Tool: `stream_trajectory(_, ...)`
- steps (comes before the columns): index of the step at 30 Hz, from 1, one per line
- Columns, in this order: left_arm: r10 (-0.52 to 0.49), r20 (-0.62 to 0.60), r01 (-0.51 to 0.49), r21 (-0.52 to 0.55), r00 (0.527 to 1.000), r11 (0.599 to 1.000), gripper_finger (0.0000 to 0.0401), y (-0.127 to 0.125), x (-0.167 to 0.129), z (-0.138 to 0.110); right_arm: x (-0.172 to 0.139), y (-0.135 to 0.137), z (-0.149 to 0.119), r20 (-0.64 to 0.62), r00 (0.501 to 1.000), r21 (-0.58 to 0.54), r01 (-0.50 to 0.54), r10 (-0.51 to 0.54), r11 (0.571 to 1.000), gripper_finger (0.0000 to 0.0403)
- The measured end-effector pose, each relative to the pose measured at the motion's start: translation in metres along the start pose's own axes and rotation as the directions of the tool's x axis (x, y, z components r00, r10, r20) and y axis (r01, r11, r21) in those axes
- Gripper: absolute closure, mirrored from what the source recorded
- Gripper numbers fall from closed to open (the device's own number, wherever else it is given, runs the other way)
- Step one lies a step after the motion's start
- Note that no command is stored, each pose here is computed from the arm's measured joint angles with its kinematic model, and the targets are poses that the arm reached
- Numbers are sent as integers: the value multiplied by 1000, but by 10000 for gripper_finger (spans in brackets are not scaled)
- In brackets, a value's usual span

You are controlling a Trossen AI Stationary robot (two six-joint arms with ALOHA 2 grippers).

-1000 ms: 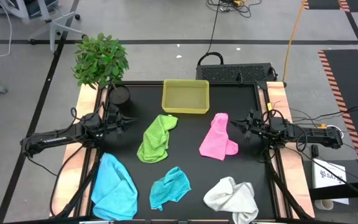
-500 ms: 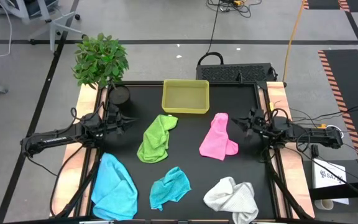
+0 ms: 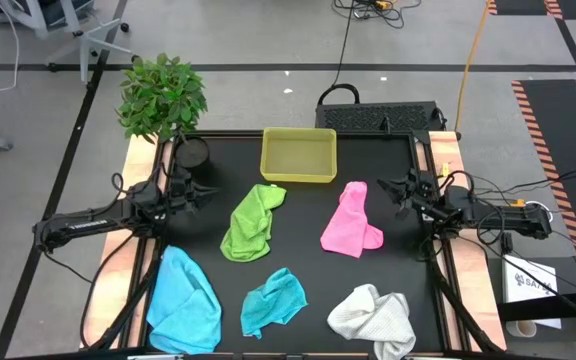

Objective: Fold microfiber towels
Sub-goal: Fold the green microfiber cloth

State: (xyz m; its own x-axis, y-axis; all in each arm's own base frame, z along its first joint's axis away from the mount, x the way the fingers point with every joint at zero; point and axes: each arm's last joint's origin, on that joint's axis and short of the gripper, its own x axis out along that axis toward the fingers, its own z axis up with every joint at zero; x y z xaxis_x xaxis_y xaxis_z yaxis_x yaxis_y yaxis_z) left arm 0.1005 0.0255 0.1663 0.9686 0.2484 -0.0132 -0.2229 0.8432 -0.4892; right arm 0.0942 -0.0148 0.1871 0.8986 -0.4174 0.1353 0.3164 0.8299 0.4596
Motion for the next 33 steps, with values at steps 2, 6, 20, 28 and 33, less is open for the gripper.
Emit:
stream_trajectory(2, -2, 3, 2, 1, 1000, 1000, 375, 0, 0, 0, 0, 0, 0, 1, 1000, 0, 0, 0, 1000, 403)
stream_trajectory(6, -32, 57, 32, 4, 998, 999, 375, -3, 0, 6, 0, 0, 0, 1, 1000, 7, -1, 1, 1000, 403)
stream_trajectory(20, 28, 224, -50, 95, 974, 994, 375, -5, -2, 17, 0, -1, -2, -28, 1000, -8, 9, -9, 1000, 403)
stream_trajectory(28, 95, 249, -97, -5, 964, 995, 375, -3, -2, 18, 0, -2, -5, -53, 998, -18, 21, -22, 1000, 403)
stream_trajectory(33, 116, 243, -94, -98, 963, 991, 375, -2, -2, 17, 0, -2, -5, -53, 998, -18, 21, -22, 1000, 403)
